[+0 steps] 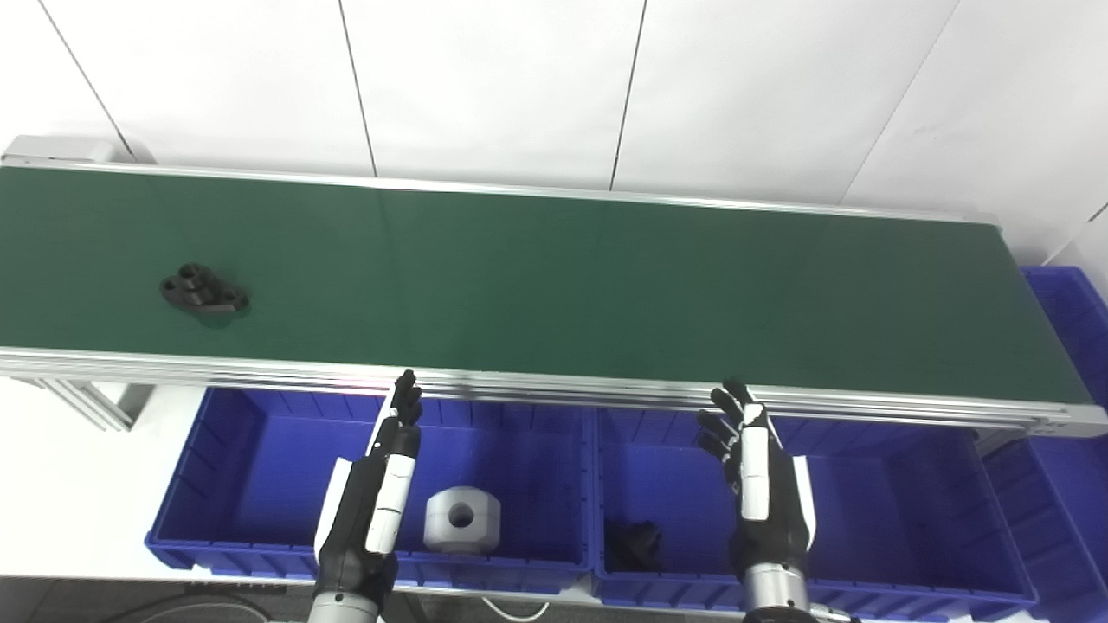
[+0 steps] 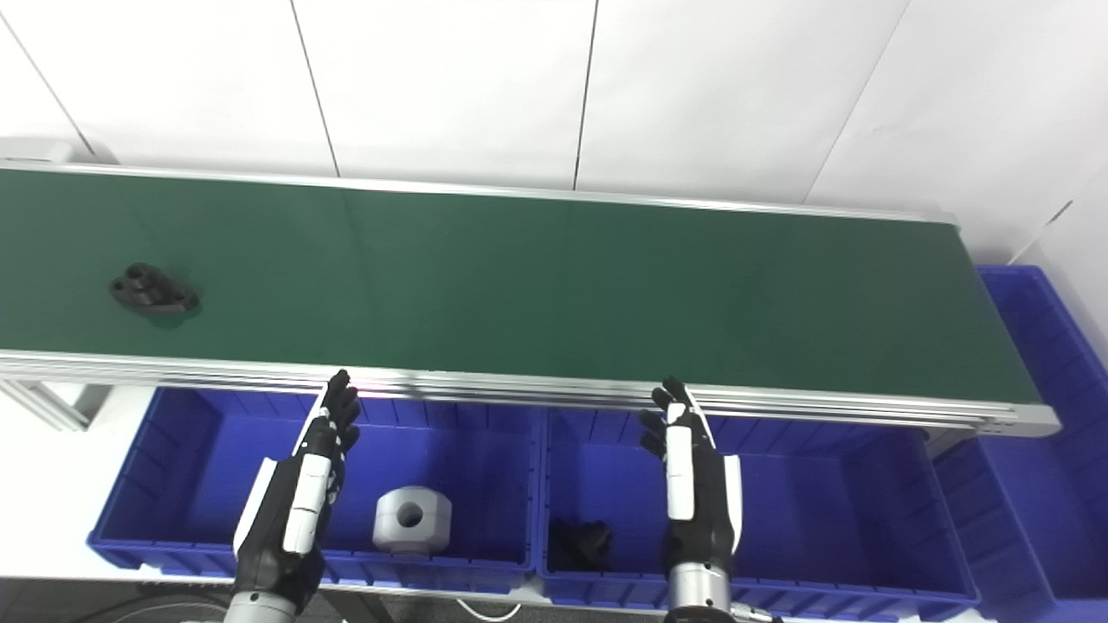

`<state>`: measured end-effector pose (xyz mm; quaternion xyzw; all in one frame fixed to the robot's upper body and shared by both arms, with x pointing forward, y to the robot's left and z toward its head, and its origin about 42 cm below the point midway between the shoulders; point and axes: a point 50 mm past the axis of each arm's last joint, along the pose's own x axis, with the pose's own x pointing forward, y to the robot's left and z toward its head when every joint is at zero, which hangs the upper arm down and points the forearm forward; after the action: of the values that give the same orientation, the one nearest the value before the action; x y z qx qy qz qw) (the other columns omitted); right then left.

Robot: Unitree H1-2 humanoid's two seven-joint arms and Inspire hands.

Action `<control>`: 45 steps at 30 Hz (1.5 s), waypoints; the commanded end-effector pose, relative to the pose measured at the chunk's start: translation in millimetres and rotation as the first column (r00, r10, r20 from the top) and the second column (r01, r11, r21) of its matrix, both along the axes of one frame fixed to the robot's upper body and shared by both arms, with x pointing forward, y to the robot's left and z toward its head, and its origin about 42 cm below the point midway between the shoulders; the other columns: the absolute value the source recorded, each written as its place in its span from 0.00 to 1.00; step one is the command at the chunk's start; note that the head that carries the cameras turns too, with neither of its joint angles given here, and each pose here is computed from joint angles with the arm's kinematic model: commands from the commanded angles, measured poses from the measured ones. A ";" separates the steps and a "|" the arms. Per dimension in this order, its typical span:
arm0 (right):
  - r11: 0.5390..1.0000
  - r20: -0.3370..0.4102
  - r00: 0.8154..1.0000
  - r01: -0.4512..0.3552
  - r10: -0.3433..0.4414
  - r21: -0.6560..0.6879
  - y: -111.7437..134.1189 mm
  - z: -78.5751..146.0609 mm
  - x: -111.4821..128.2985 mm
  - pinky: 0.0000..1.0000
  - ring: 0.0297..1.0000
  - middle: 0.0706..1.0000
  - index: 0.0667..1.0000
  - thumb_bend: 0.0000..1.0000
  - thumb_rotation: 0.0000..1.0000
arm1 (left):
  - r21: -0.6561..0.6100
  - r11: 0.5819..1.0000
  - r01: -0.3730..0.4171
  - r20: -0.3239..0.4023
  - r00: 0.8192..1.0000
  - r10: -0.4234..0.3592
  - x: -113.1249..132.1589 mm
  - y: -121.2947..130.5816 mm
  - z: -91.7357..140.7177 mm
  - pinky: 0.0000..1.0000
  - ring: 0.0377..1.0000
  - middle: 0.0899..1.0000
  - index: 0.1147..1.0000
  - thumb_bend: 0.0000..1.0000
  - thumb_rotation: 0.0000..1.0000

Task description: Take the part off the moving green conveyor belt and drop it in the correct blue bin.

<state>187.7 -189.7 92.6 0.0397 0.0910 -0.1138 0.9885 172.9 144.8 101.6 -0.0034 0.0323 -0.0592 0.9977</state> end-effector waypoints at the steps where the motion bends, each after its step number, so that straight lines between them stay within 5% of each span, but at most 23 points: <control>1: 1.000 0.113 0.994 -0.007 0.009 -0.022 0.6 10.6 2.9 0.86 0.85 0.89 0.90 0.84 1.00 | 0.007 1.000 -0.026 0.098 0.995 0.025 7.4 -1.0 11.1 1.00 1.00 1.00 1.00 0.59 1.00; 34: 0.998 0.122 0.991 -0.045 0.051 -0.049 -2.5 5.7 1.9 0.90 0.87 0.90 0.90 0.89 1.00 | -0.008 1.000 -0.022 0.103 0.994 0.022 9.2 -4.2 9.7 1.00 1.00 1.00 1.00 0.62 1.00; 45: 0.992 0.146 0.982 -0.114 0.121 -0.058 -4.9 3.2 2.5 0.97 0.94 0.95 0.94 0.91 1.00 | -0.010 1.000 -0.019 0.102 0.995 0.020 10.7 -6.1 10.3 1.00 1.00 1.00 1.00 0.61 1.00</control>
<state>186.8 -196.9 86.3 0.0130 0.0609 -0.0659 0.9959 179.4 142.1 99.4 -0.0015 0.0123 -0.0481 0.9988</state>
